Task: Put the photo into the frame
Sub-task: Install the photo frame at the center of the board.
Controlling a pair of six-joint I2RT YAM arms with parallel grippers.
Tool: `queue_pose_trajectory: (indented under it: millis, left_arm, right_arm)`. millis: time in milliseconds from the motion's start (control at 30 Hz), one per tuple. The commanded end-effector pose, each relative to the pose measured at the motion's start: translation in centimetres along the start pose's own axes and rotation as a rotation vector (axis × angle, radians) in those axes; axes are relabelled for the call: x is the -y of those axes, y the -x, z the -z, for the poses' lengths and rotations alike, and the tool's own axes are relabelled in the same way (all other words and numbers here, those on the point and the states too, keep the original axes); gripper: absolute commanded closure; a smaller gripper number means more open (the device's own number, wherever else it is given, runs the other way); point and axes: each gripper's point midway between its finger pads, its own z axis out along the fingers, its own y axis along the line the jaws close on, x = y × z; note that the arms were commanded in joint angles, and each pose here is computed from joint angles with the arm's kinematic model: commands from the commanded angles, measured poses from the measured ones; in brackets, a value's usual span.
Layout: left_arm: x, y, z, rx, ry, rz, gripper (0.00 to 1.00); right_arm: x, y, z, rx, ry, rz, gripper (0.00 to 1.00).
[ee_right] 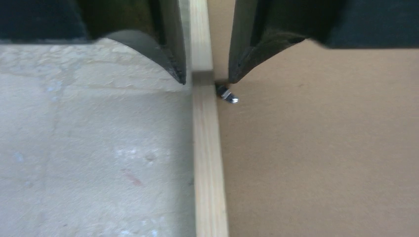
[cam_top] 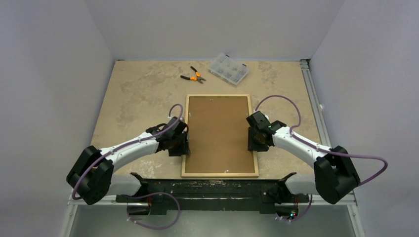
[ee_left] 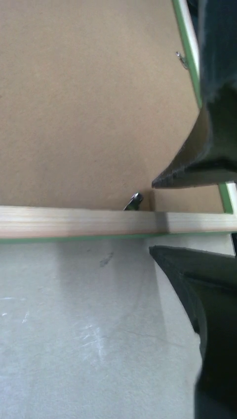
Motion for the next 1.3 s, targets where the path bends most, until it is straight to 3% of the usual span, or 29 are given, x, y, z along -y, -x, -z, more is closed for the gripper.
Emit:
queue_pose_trajectory:
  millis: [0,67,133,433,633,967,1267]
  left_arm:
    - [0.6,0.6,2.3,0.044,-0.007,0.004,0.39]
    - [0.4,2.0,3.2,0.074,0.03,-0.006,0.26]
    - [0.6,3.2,3.7,0.081,0.045,-0.021,0.23]
    - [1.4,11.2,2.5,0.108,-0.036,0.051,0.21]
    - [2.1,15.8,-0.2,0.058,-0.047,0.072,0.21]
    - [0.6,19.4,-3.6,0.016,0.122,0.069,0.29]
    - [-0.5,20.1,-5.8,-0.044,0.213,0.044,0.54]
  right_arm:
    - [-3.3,2.2,1.7,0.086,0.163,-0.049,0.49]
    - [-3.6,3.3,2.3,0.116,0.169,-0.057,0.31]
    - [-3.6,4.3,2.6,0.128,0.168,-0.068,0.24]
    - [-2.5,9.1,1.7,0.109,0.185,-0.143,0.21]
    - [-2.7,10.2,0.5,0.079,0.248,-0.193,0.2]
    - [-3.0,9.6,-0.3,0.054,0.282,-0.209,0.2]
    - [-2.9,9.3,-0.7,0.043,0.284,-0.21,0.2]
